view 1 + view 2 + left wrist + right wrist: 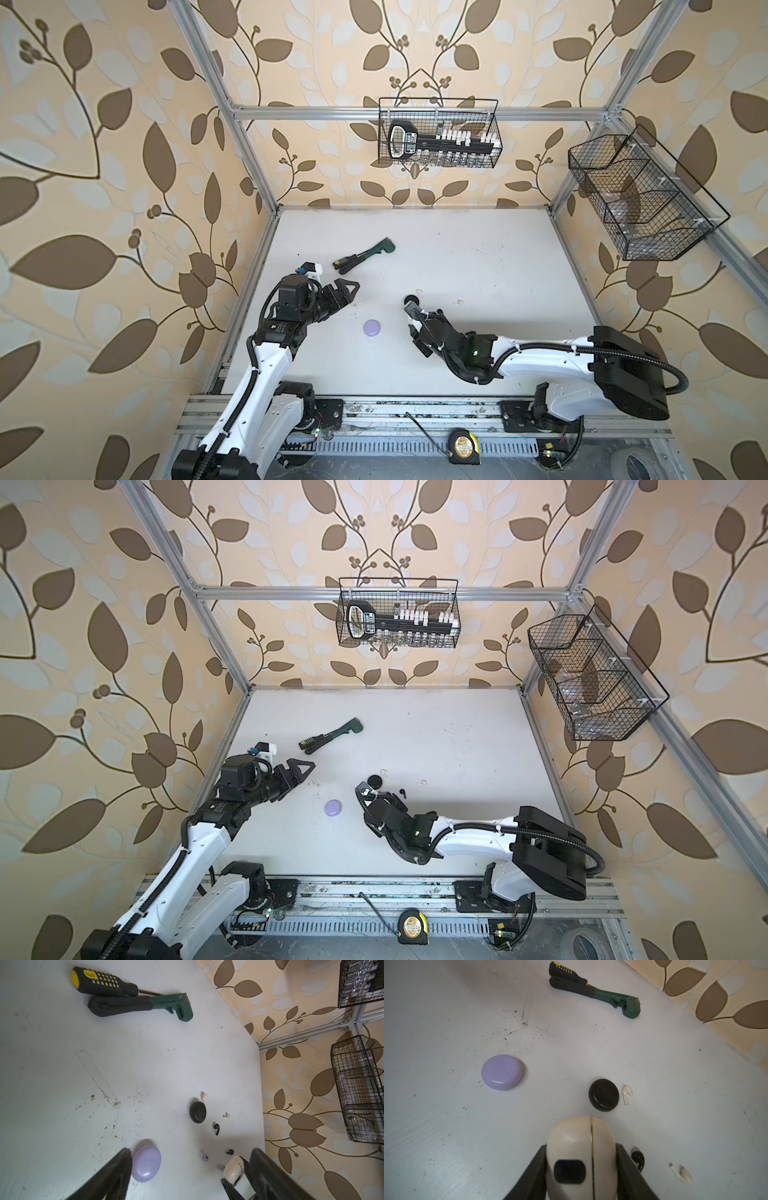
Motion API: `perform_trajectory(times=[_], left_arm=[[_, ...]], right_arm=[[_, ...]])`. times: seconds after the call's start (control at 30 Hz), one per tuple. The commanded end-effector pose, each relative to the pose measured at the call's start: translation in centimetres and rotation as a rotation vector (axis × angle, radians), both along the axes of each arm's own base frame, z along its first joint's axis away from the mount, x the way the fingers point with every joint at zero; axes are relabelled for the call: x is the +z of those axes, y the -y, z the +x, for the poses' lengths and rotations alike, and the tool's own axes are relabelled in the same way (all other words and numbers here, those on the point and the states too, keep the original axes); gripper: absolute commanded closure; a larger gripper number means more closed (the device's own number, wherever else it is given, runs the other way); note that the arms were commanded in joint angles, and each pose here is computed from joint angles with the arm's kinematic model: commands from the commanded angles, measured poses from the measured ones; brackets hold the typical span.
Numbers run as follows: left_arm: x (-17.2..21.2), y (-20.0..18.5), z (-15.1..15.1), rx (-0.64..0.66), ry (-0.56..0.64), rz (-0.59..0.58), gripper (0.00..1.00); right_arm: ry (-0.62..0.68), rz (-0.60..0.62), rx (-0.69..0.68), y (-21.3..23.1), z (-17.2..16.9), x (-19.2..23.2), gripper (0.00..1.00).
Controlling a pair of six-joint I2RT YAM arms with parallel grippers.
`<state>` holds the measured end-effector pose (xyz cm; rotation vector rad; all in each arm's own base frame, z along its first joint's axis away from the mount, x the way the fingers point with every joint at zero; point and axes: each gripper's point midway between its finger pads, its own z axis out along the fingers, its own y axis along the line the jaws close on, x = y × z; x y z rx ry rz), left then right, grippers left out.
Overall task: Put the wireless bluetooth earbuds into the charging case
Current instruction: 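Lift the cream case and carry it toward the left gripper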
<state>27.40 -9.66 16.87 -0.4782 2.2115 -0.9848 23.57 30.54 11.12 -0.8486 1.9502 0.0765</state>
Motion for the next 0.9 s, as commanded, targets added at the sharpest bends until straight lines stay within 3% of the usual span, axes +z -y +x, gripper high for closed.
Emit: perform_trajectory(times=[0.0, 0.1, 0.17, 0.37, 0.53, 0.7, 0.87], left_arm=[[1.2, 1.3, 0.4, -0.068, 0.065, -0.029, 0.13], [1.8, 2.1, 0.2, -0.105, 0.089, -0.017, 0.15], [2.7, 3.4, -0.4, -0.156, 0.143, -0.010, 0.15], [4.9, 7.3, -2.1, -0.341, 0.296, -0.018, 0.19], [5.0, 11.1, -4.5, -0.517, 0.366, 0.004, 0.25], [5.1, 12.1, -5.5, -0.576, 0.418, 0.033, 0.28], [4.2, 11.9, -4.7, -0.544, 0.405, 0.083, 0.33]], right_arm=[[0.139, 0.025, 0.037, -1.4, 1.6, 3.3, 0.78], [0.183, 0.025, 0.068, -1.5, 1.9, 3.9, 0.80], [0.297, 0.020, 0.110, -1.0, 1.9, 5.2, 0.80], [0.375, 0.090, 0.270, -0.9, -0.6, 6.2, 0.75], [0.419, 0.086, 0.296, -1.0, -0.2, 6.9, 0.77], [0.449, 0.047, 0.305, -1.9, 0.4, 6.9, 0.81], [0.445, 0.060, 0.351, -2.4, -0.3, 7.1, 0.82]])
